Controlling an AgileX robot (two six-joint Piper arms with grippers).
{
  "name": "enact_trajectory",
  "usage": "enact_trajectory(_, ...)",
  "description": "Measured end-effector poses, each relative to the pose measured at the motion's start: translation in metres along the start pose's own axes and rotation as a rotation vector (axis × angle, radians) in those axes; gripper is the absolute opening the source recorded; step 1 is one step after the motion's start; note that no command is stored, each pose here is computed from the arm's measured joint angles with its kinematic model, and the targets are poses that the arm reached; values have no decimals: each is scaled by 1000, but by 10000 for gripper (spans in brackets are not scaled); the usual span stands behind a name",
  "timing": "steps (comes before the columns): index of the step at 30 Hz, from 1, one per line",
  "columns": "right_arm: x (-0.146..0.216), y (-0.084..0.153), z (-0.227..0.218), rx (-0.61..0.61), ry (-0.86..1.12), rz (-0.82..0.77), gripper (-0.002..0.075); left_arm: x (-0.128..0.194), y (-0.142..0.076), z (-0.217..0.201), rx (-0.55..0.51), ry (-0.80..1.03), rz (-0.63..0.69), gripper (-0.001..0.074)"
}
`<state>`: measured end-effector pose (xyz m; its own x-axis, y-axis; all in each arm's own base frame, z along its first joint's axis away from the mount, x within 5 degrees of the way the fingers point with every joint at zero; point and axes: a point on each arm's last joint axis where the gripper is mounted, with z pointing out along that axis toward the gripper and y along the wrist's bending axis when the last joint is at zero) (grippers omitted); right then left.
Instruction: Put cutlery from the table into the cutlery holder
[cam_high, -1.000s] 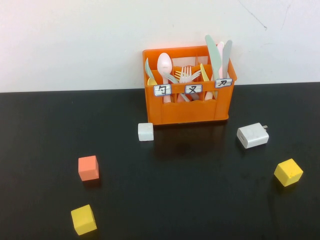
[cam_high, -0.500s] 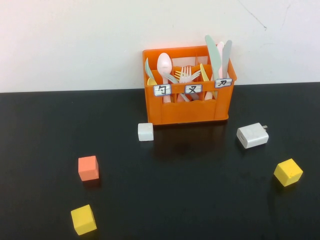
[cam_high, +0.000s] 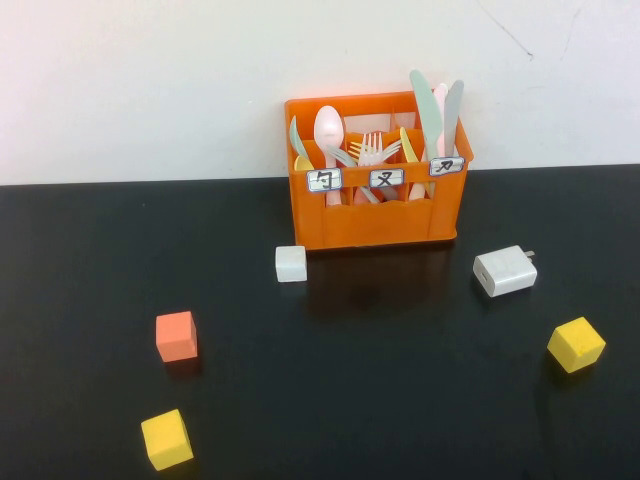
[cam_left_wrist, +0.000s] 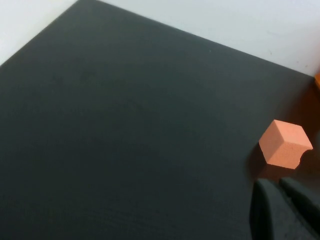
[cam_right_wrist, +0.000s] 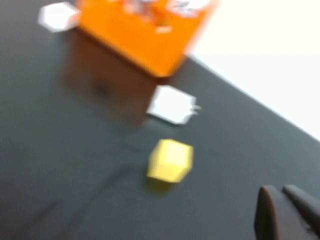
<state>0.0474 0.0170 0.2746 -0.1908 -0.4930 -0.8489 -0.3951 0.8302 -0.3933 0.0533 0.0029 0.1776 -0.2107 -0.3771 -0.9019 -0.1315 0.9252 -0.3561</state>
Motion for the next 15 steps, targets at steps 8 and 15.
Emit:
enact_trajectory(8, 4, -3, -9, 160, 11, 80, -2, 1, 0, 0, -2, 16, -14, -1)
enact_trajectory(15, 32, 7, 11, 144, 75, 122, -2, 1, 0, 0, -3, 18, -14, -1)
